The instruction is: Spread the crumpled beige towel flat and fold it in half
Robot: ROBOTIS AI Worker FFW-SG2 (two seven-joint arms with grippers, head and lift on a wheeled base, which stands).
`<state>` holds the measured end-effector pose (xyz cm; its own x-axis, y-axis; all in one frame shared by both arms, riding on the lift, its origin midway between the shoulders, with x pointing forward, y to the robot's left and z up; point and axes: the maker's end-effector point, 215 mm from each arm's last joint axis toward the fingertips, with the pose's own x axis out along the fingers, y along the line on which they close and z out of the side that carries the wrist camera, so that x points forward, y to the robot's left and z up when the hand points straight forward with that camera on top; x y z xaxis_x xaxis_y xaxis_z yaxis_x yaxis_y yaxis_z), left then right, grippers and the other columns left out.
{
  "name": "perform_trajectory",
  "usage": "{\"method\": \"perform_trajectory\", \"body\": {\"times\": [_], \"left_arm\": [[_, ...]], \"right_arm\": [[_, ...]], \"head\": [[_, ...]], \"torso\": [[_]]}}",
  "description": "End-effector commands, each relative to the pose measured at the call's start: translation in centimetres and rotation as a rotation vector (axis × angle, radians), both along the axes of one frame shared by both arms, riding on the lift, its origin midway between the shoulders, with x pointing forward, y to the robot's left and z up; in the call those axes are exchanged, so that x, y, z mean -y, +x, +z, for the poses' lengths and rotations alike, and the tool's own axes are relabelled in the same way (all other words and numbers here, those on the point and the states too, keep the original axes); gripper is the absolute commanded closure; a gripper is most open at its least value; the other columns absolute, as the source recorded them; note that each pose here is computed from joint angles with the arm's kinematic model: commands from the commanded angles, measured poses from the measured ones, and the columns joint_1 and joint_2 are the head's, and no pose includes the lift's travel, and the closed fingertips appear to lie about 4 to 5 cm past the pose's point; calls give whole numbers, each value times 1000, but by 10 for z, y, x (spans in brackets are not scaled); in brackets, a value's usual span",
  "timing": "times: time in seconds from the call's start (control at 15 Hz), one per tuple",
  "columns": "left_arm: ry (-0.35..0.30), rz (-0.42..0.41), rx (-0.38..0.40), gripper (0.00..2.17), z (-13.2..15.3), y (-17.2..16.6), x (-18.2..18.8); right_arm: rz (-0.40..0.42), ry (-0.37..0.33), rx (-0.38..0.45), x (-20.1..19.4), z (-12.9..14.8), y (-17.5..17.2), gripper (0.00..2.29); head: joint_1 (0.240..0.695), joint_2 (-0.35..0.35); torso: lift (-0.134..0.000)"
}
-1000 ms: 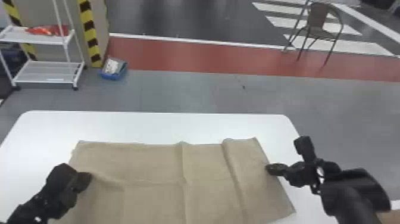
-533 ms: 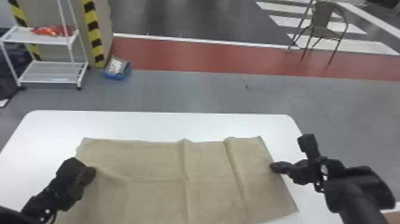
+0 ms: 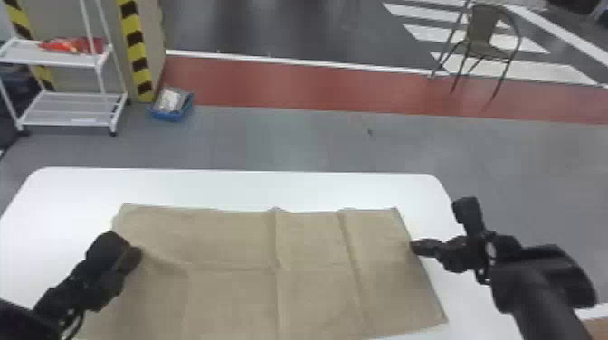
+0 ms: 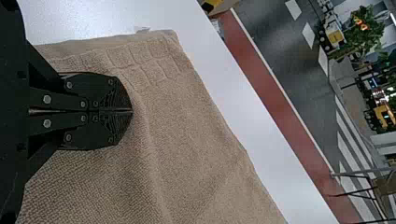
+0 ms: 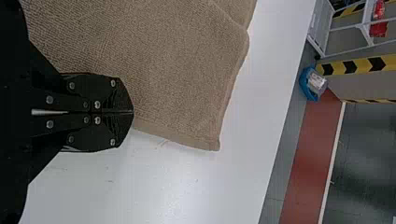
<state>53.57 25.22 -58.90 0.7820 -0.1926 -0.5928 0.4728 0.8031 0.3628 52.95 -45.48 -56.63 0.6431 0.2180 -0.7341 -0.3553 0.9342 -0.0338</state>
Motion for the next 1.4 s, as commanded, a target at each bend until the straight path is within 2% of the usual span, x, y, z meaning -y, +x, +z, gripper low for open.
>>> {"method": "perform_trajectory", "body": {"times": [0.0, 0.53, 0.93, 1.13, 1.33], "left_arm": [[-1, 4, 5, 1686, 3, 5, -2], [11, 40, -7, 1686, -3, 13, -21], [30, 69, -22, 1686, -14, -5, -48], [-10, 62, -9, 1686, -1, -14, -42], [-70, 61, 18, 1683, 23, -20, -35]], "right_arm": [[-4, 4, 3, 0, 5, 9, 1480], [-3, -9, -3, -5, 4, 18, 1480], [3, -7, 1, -11, 4, 21, 1480], [5, -3, 3, -12, 5, 22, 1480], [22, 43, 2, -33, 3, 23, 1480]], "head": [[695, -207], [695, -188], [695, -159], [695, -147], [695, -150]], "torso": [[0], [0], [0], [0], [0]]}}
